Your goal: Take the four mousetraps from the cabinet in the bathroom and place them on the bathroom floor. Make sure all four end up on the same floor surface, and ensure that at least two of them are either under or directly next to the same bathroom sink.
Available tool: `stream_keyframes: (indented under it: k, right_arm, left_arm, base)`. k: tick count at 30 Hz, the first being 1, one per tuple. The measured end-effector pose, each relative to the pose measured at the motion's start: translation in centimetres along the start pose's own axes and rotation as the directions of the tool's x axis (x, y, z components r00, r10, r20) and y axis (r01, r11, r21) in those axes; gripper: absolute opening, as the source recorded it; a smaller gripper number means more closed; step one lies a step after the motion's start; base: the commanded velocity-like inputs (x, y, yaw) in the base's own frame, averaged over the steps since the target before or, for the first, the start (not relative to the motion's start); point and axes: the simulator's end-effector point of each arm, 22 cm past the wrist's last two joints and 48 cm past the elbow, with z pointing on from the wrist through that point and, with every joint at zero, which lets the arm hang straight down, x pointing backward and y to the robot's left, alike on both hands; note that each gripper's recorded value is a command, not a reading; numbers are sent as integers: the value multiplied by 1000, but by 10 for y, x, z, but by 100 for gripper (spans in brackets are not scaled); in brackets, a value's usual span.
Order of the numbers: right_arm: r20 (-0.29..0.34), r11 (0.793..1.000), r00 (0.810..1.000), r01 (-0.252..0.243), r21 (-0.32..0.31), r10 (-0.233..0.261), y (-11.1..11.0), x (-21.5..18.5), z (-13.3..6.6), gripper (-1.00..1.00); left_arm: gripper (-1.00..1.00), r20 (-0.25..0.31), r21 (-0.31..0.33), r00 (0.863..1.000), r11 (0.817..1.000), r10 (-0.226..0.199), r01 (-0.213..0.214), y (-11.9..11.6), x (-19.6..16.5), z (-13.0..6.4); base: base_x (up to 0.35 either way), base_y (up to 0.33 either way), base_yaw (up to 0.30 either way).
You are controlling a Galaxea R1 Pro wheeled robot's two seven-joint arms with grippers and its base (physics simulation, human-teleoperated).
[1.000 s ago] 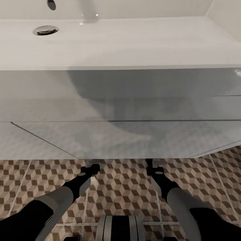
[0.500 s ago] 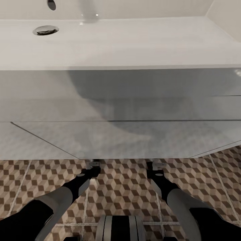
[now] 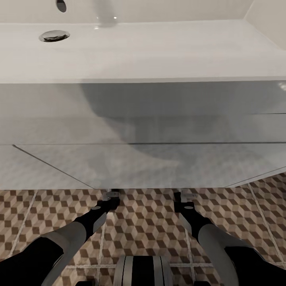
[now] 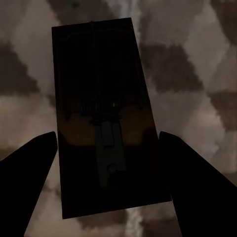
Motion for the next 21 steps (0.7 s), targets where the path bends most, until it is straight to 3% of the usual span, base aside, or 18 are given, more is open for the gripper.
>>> stream_keyframes:
  k: [8, 21]
  right_arm:
    - [1, 1000, 1000, 0, 0, 0, 0, -1, 0, -100]
    - [2, 1000, 1000, 0, 1, 0, -1, -1, 0, -100]
  left_arm:
    - [-100, 56, 7, 998, 1000, 2, -2, -5, -14, 0]
    - [-100, 67, 5, 998, 1000, 5, -5, -5, -16, -1]
  base:
    - [3, 0, 0]
    - [102, 0, 0]
